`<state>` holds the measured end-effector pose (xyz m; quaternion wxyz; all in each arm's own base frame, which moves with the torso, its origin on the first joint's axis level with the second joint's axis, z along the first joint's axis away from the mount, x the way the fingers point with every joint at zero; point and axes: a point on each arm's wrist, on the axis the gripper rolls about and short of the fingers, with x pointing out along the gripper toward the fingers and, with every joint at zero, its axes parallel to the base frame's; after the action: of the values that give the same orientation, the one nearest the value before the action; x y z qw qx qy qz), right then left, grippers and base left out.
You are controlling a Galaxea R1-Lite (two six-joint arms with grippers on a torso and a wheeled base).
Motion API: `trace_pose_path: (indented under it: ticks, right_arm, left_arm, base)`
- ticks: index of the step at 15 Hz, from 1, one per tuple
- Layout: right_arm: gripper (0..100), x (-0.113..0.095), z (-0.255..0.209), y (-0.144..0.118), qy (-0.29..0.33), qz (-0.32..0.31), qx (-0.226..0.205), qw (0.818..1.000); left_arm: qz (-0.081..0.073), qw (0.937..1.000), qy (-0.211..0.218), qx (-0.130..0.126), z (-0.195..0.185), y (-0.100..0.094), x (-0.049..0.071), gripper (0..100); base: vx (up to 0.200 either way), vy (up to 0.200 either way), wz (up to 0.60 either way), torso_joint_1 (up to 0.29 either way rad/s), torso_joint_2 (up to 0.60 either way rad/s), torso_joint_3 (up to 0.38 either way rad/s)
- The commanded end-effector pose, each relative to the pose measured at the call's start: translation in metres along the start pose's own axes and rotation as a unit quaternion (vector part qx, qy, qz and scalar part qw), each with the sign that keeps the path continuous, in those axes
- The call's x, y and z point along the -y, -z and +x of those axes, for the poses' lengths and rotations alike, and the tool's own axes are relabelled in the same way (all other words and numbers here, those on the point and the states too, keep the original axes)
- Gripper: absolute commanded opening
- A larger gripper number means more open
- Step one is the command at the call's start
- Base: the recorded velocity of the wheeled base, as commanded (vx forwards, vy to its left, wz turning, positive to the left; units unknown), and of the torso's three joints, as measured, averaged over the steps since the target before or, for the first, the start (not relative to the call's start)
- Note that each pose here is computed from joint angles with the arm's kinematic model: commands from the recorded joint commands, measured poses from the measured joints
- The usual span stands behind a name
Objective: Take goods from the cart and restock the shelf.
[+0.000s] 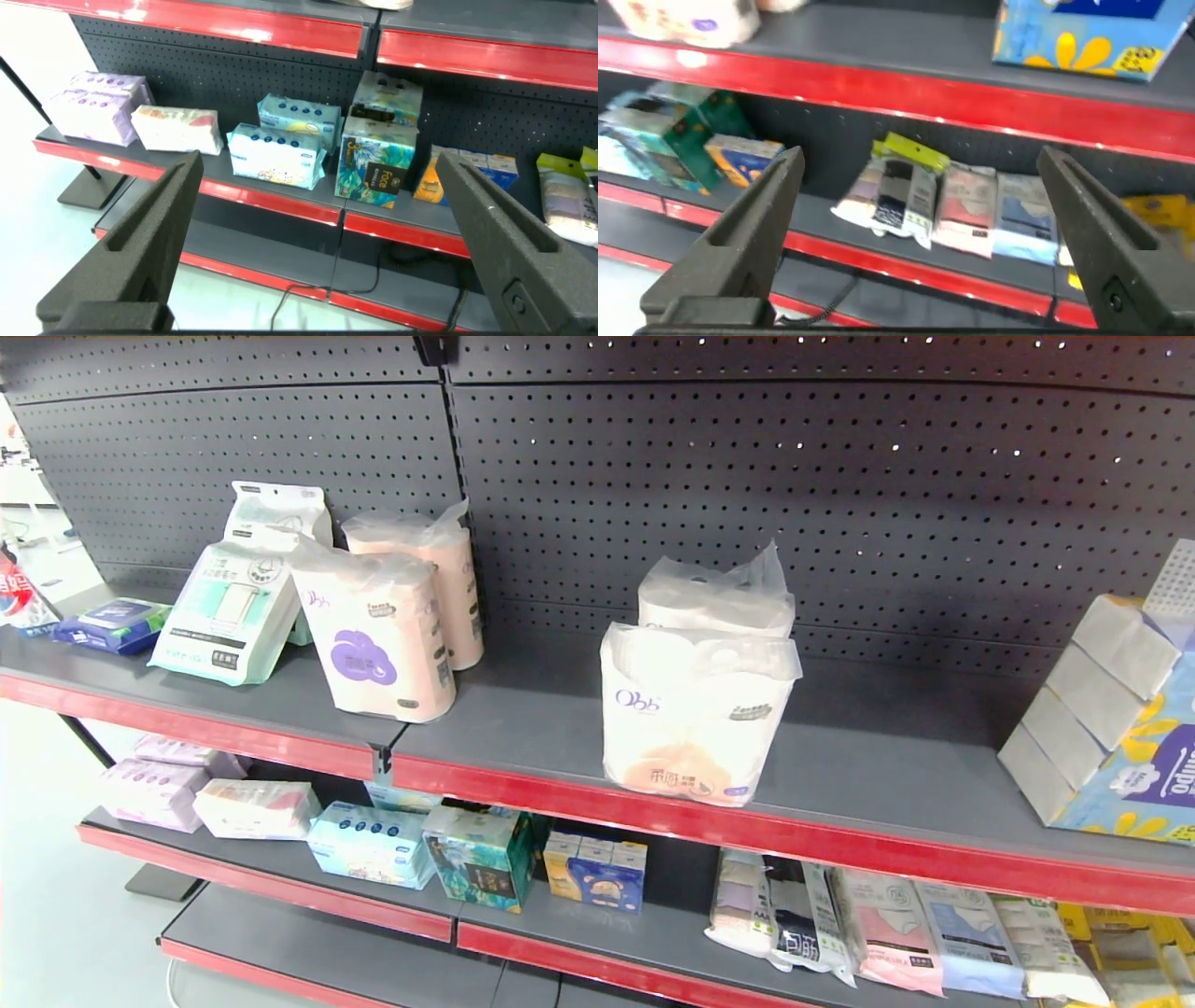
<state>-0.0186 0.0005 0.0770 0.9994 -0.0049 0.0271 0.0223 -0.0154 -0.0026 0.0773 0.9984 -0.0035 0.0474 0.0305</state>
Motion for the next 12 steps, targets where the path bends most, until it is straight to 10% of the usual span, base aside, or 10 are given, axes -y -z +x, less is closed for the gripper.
trace_pose_path:
  ticks: [1,12]
  right_arm:
    - [100,-0.0004,-0.0041,0.0016,0.005,0.002,0.028,1.000]
    - [100,0.0000,-0.0041,0.0017,0.016,0.012,0.027,0.999]
  left_arm:
    - [0.000,1.0000,0.000,-0.001,0.0001,0.0000,0.0000,100]
    - [0.000,1.0000,-0.001,-0.001,0.0001,0.0000,0.0000,100]
  base:
    - [0.000,0.000,0.00,0.000,0.00,0.000]
    - [0.000,0.000,0.00,0.000,0.00,0.000]
